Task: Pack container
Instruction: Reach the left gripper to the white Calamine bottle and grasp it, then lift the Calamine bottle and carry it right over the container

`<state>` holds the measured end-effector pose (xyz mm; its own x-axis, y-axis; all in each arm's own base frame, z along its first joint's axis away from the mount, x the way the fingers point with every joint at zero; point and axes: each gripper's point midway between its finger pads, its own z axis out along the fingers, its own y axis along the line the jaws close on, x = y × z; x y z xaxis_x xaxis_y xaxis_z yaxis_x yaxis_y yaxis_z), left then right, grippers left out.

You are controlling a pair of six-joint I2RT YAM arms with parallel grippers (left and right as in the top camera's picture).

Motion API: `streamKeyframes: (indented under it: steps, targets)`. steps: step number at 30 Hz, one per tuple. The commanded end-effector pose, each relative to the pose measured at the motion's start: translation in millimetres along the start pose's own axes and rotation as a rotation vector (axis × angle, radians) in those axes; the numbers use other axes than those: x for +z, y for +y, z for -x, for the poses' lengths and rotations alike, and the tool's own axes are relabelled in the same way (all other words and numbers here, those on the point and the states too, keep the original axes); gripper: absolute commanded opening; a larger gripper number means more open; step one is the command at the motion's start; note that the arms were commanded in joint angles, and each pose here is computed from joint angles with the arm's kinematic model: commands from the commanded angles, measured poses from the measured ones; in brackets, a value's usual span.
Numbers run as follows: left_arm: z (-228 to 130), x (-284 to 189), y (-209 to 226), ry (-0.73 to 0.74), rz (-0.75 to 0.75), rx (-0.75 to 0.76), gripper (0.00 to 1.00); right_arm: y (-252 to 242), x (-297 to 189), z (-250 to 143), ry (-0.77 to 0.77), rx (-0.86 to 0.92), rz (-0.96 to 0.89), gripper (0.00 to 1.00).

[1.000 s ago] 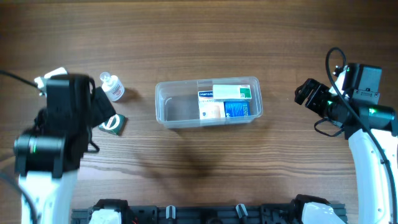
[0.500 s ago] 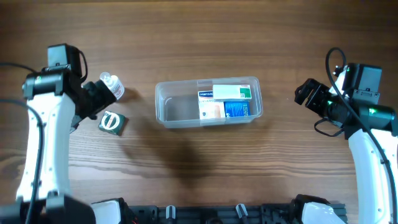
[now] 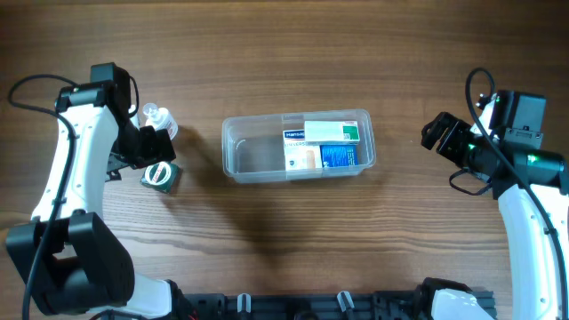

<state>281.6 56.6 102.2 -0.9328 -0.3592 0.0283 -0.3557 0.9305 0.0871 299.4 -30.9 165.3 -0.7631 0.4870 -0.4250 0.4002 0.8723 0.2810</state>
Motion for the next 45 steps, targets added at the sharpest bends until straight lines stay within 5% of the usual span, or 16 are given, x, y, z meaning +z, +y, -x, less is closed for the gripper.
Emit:
streamKeyframes:
  steps: [1, 5, 15, 22, 28, 45]
  targets:
    - [4.2, -0.7, -5.9, -0.011, -0.04, -0.01, 0.99, 2.3, -2.4, 2.7, -0.008, -0.011, 0.014, 1.0]
    - [12.1, -5.9, -16.7, -0.045, -0.101, -0.126, 0.95, 2.3, -2.4, 2.7, -0.008, -0.011, 0.014, 1.0]
    - [77.1, -59.8, -30.9, -0.354, -0.197, -0.042, 0.96, 2.3, -2.4, 2.7, -0.008, -0.011, 0.014, 1.0]
    - [107.1, -75.5, -38.1, -0.491, -0.234, -0.023, 0.86, 2.3, -2.4, 2.7, -0.008, -0.011, 0.014, 1.0]
    - [110.9, -75.1, -46.0, -0.494, -0.273, -0.012, 0.77, 2.4, -2.4, 2.6, -0.008, -0.011, 0.014, 1.0]
    - [127.7, -40.8, -53.2, -0.462, -0.24, 0.106, 0.85, 2.3, -2.4, 2.7, -0.008, -0.011, 0.014, 1.0]
